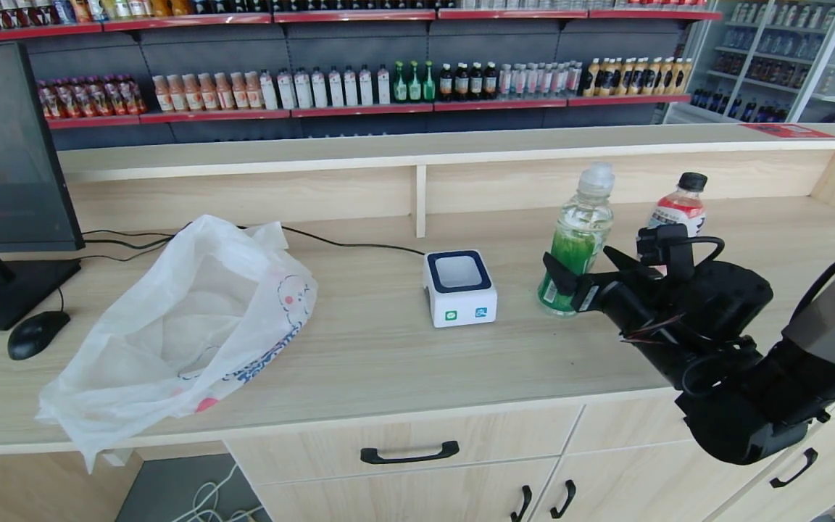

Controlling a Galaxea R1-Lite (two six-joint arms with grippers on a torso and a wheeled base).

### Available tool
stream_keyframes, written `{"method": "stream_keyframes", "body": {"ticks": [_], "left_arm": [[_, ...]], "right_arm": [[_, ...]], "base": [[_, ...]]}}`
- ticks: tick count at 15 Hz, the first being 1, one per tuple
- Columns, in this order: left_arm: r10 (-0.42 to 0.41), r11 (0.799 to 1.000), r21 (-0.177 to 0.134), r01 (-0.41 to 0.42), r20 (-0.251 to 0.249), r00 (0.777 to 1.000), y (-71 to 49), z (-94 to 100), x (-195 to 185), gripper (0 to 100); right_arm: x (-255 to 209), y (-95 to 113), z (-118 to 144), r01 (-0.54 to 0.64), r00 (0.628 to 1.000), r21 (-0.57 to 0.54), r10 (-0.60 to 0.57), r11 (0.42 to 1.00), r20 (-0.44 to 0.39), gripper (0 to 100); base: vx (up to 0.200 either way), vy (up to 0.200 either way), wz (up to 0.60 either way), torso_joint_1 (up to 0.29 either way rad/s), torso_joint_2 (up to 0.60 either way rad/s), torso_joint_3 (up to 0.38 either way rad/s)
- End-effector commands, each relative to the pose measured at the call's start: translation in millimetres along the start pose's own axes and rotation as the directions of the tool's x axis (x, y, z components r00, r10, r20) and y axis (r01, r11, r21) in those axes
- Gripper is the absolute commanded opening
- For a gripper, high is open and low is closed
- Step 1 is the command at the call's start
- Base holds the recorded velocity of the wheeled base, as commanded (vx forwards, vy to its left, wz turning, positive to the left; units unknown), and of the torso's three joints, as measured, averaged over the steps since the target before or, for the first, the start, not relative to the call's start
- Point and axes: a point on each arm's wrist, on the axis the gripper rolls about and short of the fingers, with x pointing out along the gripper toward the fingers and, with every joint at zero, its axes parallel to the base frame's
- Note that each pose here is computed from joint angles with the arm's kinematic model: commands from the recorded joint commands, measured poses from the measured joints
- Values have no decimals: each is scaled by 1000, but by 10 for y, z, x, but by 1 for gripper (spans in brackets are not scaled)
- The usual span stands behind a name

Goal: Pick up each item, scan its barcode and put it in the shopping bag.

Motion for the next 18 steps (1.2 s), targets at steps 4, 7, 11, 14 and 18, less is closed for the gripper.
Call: {"method": "stream_keyframes", "body": {"ticks": [4, 7, 11, 14, 18], "left_arm": [[1, 1000, 0, -1, -1, 1000, 0, 1, 1, 100], [1, 1000, 0, -1, -1, 1000, 0, 1, 1, 100], [1, 1000, 0, -1, -1, 1000, 0, 1, 1, 100], [1, 1000, 0, -1, -1, 1000, 0, 1, 1, 100], [1, 1000, 0, -1, -1, 1000, 0, 1, 1, 100]], "right_arm": [[117, -40, -149, 9, 1000, -1, -9, 1000, -12, 100], [212, -62, -190, 13, 1000, -3, -13, 1000, 3, 100], [318, -72, -191, 13, 999, -3, -13, 1000, 34, 100], [365, -145, -206, 31, 999, -6, -31, 1000, 44, 100], [389, -145, -199, 31, 998, -9, -30, 999, 53, 100]], "base": [[0, 0, 0, 0, 0, 0], [0, 0, 0, 0, 0, 0], [0, 0, 0, 0, 0, 0], [0, 0, 0, 0, 0, 0], [0, 0, 0, 0, 0, 0]]}}
